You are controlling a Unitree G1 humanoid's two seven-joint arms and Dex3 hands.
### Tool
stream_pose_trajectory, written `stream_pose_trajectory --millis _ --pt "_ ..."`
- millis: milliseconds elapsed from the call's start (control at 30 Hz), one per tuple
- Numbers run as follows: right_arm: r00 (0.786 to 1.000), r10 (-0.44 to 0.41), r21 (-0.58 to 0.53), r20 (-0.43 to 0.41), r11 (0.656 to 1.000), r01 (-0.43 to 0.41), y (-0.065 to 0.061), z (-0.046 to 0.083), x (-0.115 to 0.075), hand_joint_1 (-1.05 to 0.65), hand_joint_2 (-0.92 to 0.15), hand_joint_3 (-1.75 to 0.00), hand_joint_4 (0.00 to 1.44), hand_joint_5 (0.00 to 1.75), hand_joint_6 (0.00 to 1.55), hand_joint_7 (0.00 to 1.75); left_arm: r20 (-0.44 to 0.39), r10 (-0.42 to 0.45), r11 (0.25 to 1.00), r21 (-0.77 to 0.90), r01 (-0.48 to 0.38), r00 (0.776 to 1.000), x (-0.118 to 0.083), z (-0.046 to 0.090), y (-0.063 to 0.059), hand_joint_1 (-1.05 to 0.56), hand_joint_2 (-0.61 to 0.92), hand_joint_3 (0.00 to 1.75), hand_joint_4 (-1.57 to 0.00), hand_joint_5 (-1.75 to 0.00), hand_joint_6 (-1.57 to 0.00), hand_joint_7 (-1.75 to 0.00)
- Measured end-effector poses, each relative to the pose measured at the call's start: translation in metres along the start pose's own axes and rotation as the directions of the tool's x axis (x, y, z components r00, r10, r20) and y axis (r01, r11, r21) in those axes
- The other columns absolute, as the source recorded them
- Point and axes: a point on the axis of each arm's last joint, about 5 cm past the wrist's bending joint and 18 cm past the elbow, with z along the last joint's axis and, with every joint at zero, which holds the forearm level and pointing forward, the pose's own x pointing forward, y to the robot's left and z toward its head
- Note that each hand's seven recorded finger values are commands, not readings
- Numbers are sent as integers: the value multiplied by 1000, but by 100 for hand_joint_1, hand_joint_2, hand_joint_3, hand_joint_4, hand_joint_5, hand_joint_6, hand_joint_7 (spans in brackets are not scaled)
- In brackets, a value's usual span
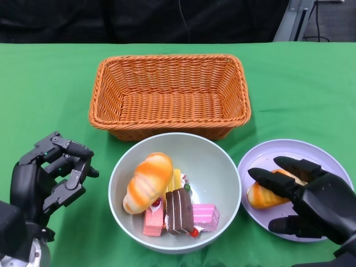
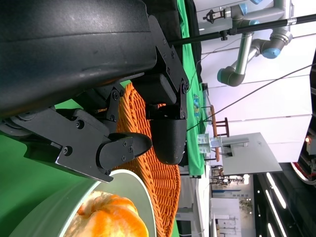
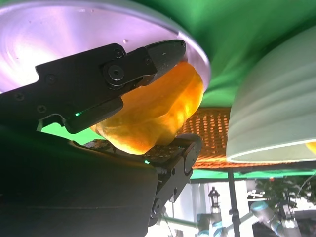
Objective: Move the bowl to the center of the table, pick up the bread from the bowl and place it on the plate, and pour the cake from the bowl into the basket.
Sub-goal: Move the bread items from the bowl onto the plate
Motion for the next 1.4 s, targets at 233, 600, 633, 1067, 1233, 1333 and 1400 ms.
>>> stream_pose_trajectory --millis 233,600,633,1067,1233,1333,1400 --pt "1000 10 1 -17 1000 -10 -2 -1 -2 -48 -90 -1 48 4 51 3 -5 1 1000 -1 -1 1000 -1 -1 0 -7 76 73 -80 -148 -82 -121" --pt "987 -157 69 25 986 155 12 -4 1 -9 -84 -1 87 113 120 4 -5 2 1000 0 -2 1000 -1 -1 0 -7 76 74 -79 -149 -80 -123" --pt "987 -160 76 31 985 157 13 -4 2 -8 -84 -1 87 117 123 5 -5 2 1000 0 -2 1000 -1 -1 0 -7 75 74 -79 -150 -80 -123" --pt "971 -234 87 60 970 228 18 -4 7 -5 -83 -1 85 127 126 7 -3 -7 1000 0 7 1000 -1 -1 0 -8 76 74 -79 -149 -80 -123" --pt "960 -270 64 76 962 266 16 -6 13 -8 -81 0 85 126 126 8 0 -7 1000 2 7 1000 -1 -1 0 -8 75 74 -79 -149 -81 -123" --pt "950 -297 17 91 955 297 13 -11 13 -10 -79 0 86 127 126 8 0 -6 1000 2 6 1000 -1 -1 1 -7 75 74 -80 -148 -80 -122" --pt "947 -303 -28 104 951 308 9 -17 13 -10 -80 -1 84 131 126 8 1 -5 1000 2 5 1000 -1 -1 1 -7 75 74 -80 -148 -80 -122"
